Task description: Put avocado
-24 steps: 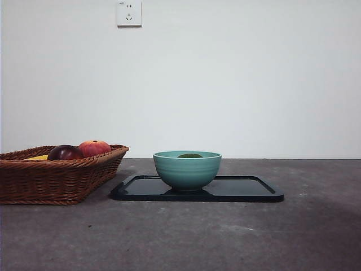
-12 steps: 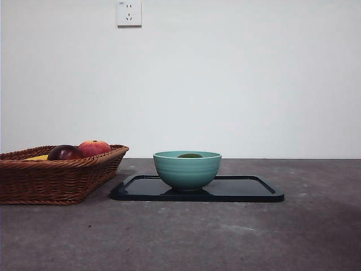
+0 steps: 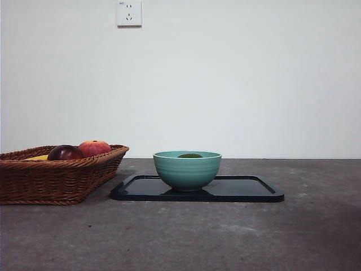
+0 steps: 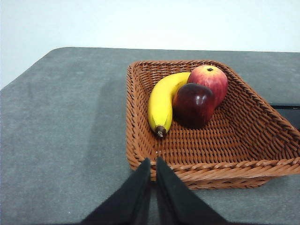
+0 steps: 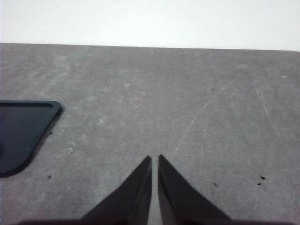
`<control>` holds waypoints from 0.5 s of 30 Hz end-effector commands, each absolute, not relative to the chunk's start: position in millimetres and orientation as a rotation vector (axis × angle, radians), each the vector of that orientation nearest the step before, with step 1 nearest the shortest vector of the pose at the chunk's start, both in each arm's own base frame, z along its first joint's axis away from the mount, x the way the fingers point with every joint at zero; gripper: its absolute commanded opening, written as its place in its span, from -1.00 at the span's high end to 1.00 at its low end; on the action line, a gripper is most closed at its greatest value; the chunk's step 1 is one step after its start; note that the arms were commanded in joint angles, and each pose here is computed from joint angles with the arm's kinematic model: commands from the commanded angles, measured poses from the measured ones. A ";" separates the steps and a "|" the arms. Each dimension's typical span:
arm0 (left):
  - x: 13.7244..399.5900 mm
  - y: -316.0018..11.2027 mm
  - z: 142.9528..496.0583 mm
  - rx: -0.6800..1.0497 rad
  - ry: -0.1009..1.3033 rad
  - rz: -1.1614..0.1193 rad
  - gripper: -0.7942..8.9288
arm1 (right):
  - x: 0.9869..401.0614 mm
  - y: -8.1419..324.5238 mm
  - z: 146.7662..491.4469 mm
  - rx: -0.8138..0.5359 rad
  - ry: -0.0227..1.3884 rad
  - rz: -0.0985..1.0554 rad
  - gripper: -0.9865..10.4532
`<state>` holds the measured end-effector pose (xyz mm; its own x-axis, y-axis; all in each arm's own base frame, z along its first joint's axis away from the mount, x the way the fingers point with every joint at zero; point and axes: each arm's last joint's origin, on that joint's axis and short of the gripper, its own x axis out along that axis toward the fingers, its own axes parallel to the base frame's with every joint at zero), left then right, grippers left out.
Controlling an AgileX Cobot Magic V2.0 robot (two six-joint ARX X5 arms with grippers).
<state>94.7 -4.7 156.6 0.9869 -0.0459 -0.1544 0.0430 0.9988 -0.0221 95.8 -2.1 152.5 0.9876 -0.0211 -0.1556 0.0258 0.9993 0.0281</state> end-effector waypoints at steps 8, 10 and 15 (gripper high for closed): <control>95.5 -4.7 148.9 -0.006 0.182 -0.041 0.80 | 95.7 -2.3 150.2 0.063 0.171 -0.028 0.79; 95.5 -4.7 148.9 -0.006 0.182 -0.041 0.80 | 95.7 -2.3 150.2 0.066 0.171 -0.029 0.79; 95.5 -4.7 148.9 -0.006 0.182 -0.041 0.80 | 95.7 -2.3 150.5 0.071 0.168 -0.029 0.79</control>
